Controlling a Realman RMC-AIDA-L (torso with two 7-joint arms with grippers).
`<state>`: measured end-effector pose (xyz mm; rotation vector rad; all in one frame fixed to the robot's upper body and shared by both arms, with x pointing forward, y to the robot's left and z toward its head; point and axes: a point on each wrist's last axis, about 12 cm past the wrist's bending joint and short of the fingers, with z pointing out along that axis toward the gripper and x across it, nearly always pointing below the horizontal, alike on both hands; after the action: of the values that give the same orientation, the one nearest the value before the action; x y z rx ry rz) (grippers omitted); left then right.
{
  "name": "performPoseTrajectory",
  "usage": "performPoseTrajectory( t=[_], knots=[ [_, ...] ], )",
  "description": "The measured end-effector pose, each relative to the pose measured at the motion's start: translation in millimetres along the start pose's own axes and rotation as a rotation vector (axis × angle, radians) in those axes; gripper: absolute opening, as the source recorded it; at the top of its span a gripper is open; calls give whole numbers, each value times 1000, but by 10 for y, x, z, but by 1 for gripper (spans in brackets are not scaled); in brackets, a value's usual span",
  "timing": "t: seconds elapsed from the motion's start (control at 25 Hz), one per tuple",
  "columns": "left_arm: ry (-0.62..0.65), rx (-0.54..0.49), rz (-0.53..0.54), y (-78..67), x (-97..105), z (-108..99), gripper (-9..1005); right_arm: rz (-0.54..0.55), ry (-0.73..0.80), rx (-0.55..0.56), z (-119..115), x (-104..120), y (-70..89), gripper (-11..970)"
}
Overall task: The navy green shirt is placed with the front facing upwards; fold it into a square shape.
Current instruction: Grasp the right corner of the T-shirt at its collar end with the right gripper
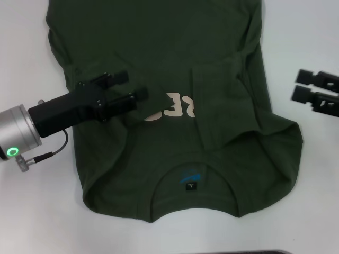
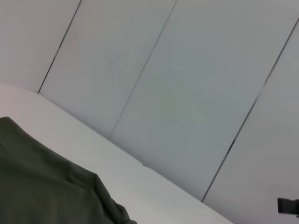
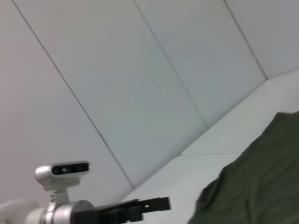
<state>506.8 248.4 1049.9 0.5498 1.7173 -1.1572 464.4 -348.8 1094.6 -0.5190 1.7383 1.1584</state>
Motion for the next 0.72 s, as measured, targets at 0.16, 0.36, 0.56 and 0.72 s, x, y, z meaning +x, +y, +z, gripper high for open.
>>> performPoseTrajectory(
  t=[0.16,0.36,0.56,0.72],
  knots=[
    [3,-10,-1,15,-1,14,842,-86,17,83,-173,-85,-9,723],
    [5,-25,-1,31,8,46,842,-129,117,161,-270,-165,-39,802],
    [7,-33,-4,43,11,76,842,-93,214,210,-270,-242,-110,788],
    [9,-47,-5,60,16,81,842,-38,300,226,-181,-285,-154,775]
  ],
)
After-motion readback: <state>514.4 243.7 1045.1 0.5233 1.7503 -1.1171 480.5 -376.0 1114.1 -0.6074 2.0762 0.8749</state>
